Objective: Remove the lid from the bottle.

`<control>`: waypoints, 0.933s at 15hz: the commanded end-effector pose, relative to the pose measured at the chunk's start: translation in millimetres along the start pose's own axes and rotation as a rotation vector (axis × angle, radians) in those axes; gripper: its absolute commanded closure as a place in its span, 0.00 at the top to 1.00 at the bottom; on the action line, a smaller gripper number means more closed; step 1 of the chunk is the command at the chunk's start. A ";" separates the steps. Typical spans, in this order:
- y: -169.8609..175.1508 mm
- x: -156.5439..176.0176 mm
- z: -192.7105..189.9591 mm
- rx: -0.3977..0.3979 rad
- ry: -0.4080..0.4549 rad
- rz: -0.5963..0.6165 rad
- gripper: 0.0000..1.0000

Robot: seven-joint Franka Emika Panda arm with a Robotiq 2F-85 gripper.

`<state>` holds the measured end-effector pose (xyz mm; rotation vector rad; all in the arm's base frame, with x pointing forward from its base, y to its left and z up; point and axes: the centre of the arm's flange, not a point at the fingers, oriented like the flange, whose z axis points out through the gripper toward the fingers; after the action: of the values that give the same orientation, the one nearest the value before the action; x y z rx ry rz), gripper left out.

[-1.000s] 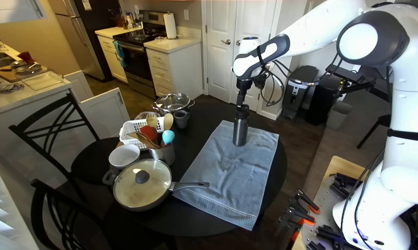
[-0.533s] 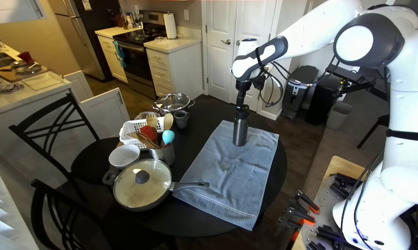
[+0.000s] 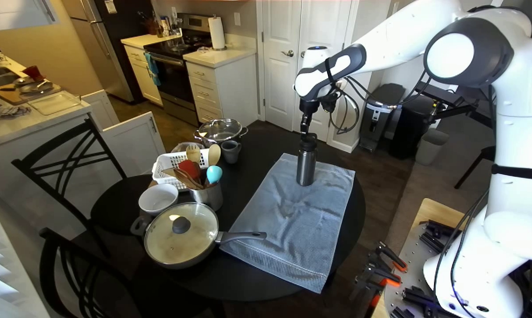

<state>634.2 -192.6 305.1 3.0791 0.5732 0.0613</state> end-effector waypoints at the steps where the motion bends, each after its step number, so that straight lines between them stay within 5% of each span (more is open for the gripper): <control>1: 7.6 -1.8 -8.8 0.002 -0.014 -0.014 0.07; 9: 6.1 3.0 -25.8 0.002 -0.015 -0.026 0.09; 14: 20.5 17.2 -115.3 -0.104 0.015 -0.074 0.09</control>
<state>649.3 -200.4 361.8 3.0219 0.6056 0.0873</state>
